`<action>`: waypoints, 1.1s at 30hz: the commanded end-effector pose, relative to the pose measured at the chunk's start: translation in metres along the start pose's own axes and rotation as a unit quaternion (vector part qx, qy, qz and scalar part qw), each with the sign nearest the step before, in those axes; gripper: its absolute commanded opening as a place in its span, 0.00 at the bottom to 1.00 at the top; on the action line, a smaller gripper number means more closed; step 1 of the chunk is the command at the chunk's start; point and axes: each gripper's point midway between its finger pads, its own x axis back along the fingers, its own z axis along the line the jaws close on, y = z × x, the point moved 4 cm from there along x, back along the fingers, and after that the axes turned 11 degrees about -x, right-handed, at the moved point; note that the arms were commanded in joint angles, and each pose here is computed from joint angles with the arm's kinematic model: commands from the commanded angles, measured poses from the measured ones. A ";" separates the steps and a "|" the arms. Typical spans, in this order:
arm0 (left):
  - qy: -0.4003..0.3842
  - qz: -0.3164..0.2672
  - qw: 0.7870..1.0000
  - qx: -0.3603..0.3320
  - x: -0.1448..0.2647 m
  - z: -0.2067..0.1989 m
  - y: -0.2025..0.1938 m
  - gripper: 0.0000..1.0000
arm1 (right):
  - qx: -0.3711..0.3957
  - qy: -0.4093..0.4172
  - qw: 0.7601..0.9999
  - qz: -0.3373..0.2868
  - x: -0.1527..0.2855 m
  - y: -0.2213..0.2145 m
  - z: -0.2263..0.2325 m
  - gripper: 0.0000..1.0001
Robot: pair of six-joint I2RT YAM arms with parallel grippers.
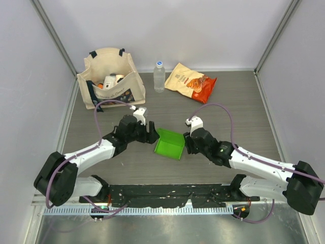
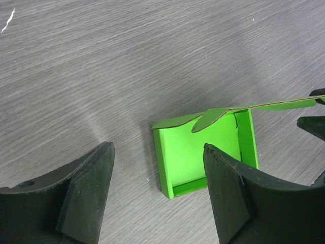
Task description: Fold the paper box
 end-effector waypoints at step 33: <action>-0.031 -0.038 0.993 -0.107 -0.008 -0.022 0.014 0.44 | 0.002 0.018 0.998 -0.054 -0.024 0.019 0.014 0.16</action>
